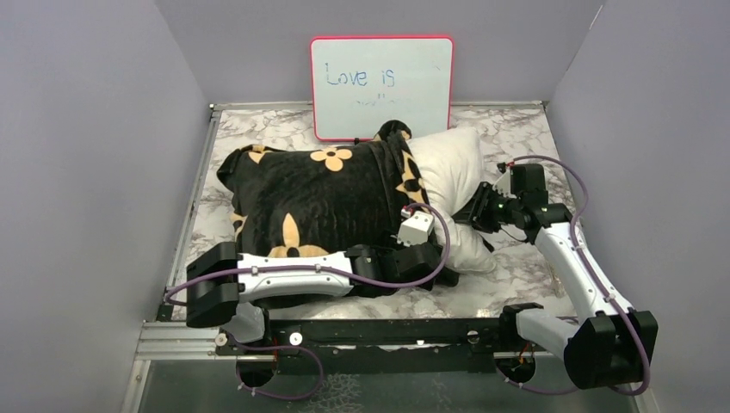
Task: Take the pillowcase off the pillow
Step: Remove the pillow from the pillowcase.
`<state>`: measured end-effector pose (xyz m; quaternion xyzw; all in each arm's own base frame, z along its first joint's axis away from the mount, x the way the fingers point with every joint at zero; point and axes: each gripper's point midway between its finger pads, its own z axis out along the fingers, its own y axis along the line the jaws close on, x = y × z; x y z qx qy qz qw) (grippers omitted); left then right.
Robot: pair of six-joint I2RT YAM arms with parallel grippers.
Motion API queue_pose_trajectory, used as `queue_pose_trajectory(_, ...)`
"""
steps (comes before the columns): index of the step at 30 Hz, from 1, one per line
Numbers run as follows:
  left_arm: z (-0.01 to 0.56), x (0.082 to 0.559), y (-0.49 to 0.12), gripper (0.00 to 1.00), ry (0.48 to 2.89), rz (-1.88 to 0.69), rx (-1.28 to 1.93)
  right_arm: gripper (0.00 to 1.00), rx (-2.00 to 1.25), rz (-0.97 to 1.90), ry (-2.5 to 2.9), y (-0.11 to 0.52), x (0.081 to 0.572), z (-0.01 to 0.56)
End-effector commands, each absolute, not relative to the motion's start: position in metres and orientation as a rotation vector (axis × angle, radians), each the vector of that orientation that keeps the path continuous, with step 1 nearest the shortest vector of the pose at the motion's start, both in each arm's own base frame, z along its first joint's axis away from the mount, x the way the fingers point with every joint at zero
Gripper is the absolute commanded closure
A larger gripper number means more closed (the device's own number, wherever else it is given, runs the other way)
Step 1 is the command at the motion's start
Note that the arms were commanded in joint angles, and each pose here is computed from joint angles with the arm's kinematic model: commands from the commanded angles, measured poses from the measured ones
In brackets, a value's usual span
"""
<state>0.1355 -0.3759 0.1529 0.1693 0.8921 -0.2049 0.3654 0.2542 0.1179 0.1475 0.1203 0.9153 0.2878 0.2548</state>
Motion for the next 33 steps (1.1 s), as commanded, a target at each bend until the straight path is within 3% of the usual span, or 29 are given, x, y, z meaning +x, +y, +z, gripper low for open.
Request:
queue_pose_trajectory(1, 0.154, 0.167, -0.405, 0.15, 2.14, -0.591, 0.242, 0.68, 0.294, 1.067, 2.476, 0.15, 0.233, 0.157)
queue_pose_trajectory(4, 0.133, 0.181, -0.409, 0.15, 2.172, -0.553, 0.225, 0.75, 0.321, 1.05, 2.45, 0.147, 0.234, 0.164)
queue_pose_trajectory(7, 0.122, 0.196, -0.403, 0.25, 2.179, -0.51, 0.195, 0.77, 0.336, 1.031, 2.443, 0.145, 0.235, 0.165)
queue_pose_trajectory(13, 0.138, 0.212, -0.387, 0.75, 2.107, -0.452, 0.176, 0.88, 0.403, 0.904, 2.447, 0.132, 0.247, 0.157)
queue_pose_trajectory(19, 0.125, 0.202, -0.323, 1.0, 2.16, -0.256, 0.175, 0.98, 0.463, 0.492, 2.427, 0.083, 0.287, 0.157)
queue_pose_trajectory(24, 0.123, 0.182, -0.239, 1.0, 2.197, -0.178, 0.045, 0.99, 0.481, 0.415, 2.39, 0.067, 0.311, 0.166)
queue_pose_trajectory(28, 0.127, 0.172, -0.208, 1.0, 2.214, -0.28, -0.04, 0.98, 0.425, 0.55, 2.399, 0.086, 0.314, 0.166)
queue_pose_trajectory(33, 0.14, 0.173, -0.234, 1.0, 2.185, -0.422, 0.008, 0.82, 0.272, 0.828, 2.45, 0.122, 0.296, 0.166)
